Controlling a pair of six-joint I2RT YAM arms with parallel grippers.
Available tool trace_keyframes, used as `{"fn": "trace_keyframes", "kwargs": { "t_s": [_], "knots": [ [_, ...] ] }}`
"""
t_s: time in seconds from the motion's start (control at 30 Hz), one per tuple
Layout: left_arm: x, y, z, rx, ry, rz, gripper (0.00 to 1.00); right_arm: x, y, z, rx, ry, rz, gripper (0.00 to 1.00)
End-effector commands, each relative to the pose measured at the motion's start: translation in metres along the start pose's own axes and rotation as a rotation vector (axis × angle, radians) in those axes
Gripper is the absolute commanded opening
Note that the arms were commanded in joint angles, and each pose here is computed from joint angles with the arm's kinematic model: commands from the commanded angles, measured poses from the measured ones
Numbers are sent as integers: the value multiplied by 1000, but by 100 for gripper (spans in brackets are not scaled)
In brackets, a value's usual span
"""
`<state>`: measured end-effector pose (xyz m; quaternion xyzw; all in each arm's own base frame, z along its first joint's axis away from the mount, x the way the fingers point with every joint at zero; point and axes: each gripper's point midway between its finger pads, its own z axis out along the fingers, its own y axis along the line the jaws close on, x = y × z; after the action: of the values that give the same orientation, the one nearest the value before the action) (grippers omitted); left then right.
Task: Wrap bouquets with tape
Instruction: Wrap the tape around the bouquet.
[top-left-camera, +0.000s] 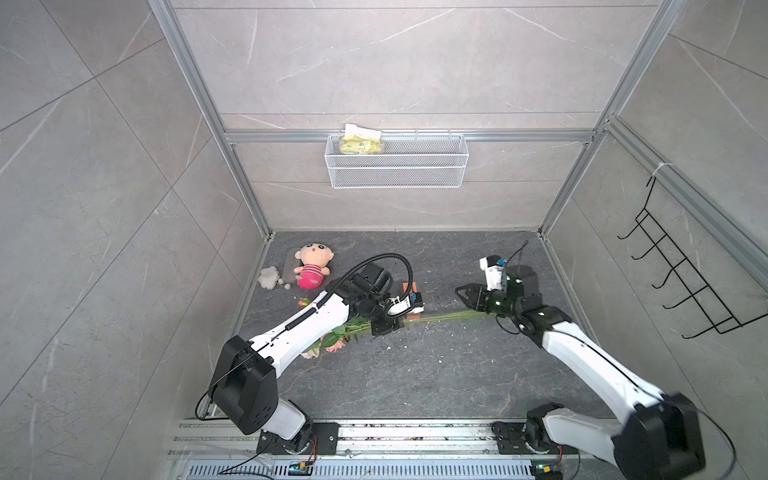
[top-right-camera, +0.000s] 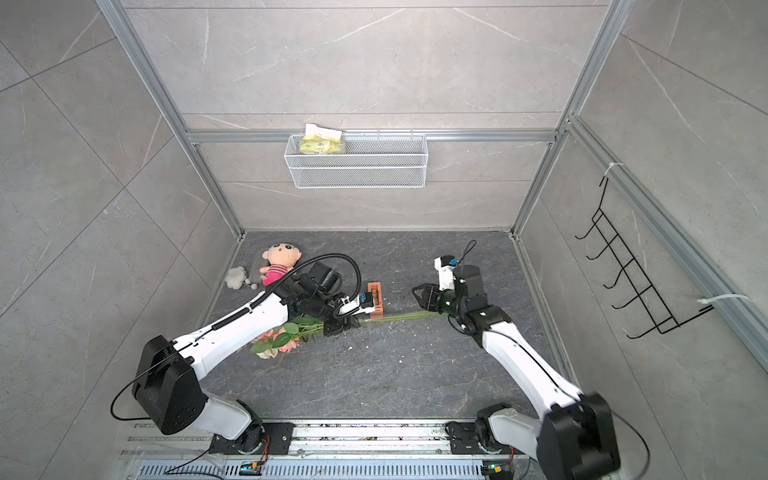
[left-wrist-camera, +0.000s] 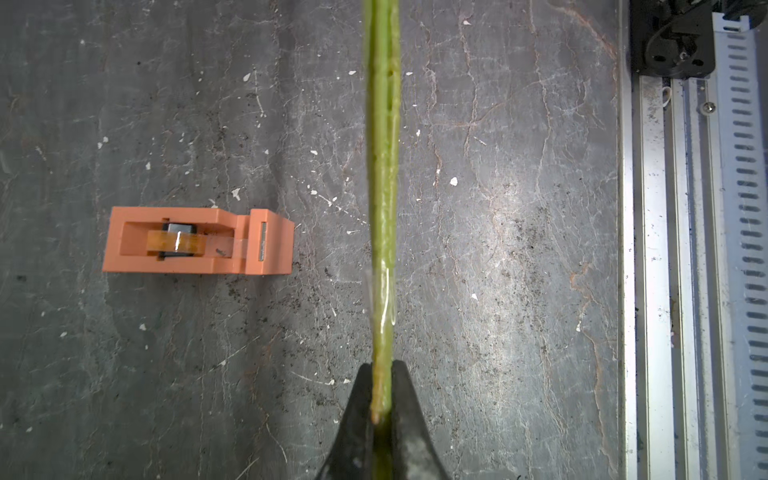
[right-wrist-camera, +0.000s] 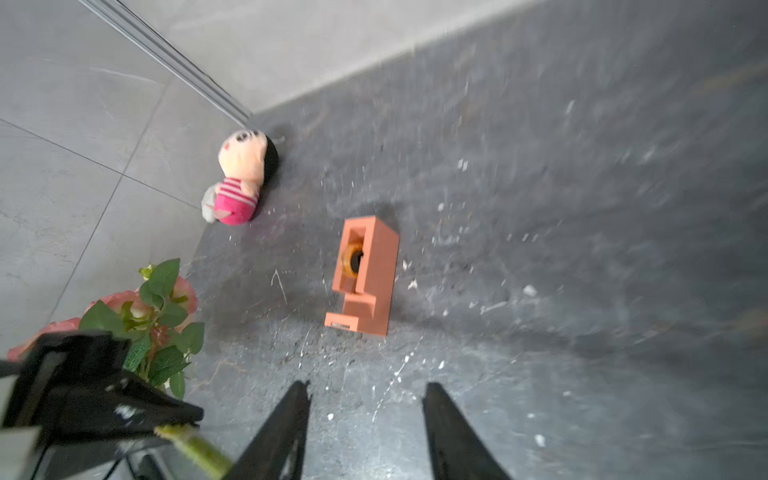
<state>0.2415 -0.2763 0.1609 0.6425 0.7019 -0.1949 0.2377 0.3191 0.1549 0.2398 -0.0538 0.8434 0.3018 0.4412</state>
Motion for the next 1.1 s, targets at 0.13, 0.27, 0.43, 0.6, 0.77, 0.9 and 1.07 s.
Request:
{"fn": "trace_keyframes", "kwargs": {
  "t_s": [0.13, 0.27, 0.43, 0.6, 0.77, 0.9, 1.07],
  "knots": [
    [-21, 11, -23, -46, -31, -57, 0, -16, 54, -107, -108, -317, -461, 64],
    [-31, 8, -23, 15, -52, -83, 0, 29, 105, -111, -516, -390, -608, 67],
    [-33, 6, -20, 54, -62, -108, 0, 67, 104, -57, -522, -248, -585, 67],
    [-35, 4, -24, 61, -66, -120, 0, 91, 103, 13, -365, -117, -629, 99],
    [-45, 2, -32, 71, -99, -143, 0, 96, 105, 53, -312, -168, -659, 98],
    [-46, 0, -34, 80, -106, -151, 0, 96, 105, 71, -304, -189, -680, 97],
    [-52, -2, -36, 96, -129, -151, 0, 95, 119, 77, -374, -207, -691, 83]
  ]
}}
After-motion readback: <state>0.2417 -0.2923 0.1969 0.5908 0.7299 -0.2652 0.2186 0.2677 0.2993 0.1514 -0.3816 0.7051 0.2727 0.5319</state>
